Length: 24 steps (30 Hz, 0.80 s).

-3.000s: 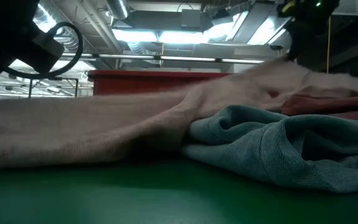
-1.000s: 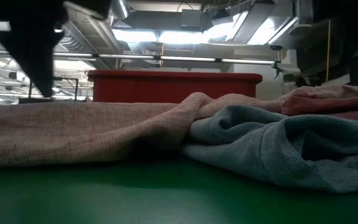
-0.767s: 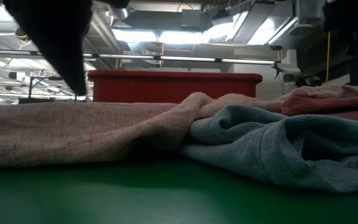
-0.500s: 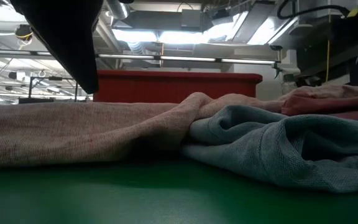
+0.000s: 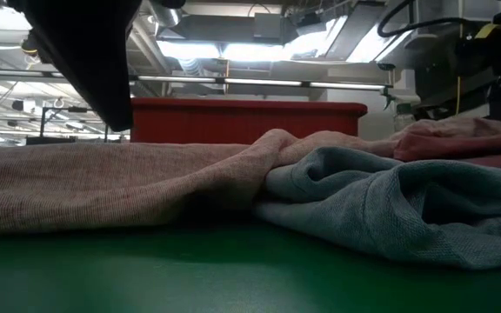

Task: Fold Laundry from Bin
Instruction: Fold the pink shirt from the red laundry basket

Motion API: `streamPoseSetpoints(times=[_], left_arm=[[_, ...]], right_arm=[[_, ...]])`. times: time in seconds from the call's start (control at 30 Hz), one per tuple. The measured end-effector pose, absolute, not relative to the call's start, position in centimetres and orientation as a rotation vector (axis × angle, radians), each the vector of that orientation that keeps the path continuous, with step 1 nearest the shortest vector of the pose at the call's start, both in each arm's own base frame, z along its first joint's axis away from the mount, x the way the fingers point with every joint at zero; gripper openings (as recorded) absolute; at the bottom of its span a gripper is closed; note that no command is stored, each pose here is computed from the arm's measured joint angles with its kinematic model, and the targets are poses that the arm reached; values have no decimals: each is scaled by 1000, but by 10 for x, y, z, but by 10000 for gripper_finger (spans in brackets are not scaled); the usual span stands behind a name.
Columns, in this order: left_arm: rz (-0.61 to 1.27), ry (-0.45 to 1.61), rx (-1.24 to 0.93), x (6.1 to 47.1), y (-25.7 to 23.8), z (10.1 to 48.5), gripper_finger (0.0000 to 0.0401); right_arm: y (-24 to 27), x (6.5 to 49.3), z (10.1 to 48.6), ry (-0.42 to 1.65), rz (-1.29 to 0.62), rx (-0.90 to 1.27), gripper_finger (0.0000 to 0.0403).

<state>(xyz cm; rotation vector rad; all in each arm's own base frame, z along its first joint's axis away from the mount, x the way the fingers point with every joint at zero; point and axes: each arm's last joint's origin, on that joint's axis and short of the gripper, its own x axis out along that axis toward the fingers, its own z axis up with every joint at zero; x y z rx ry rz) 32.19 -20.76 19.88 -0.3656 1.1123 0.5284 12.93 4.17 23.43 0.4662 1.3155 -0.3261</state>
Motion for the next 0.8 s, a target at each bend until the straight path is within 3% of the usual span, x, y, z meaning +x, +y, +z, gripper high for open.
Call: streamPoseSetpoints(times=[0.27, 0.5, 0.8], left_arm=[[611, 1103, -454, 306, -211, 171, 2], [657, 1165, -524, 285, -208, 137, 2], [629, 1263, -524, 272, -209, 128, 2]], right_arm=[[41, 130, 234, 1306, -340, 440, 11], [41, 123, 233, 1406, -311, 465, 10], [36, 105, 239, 1572, -442, 471, 4]])
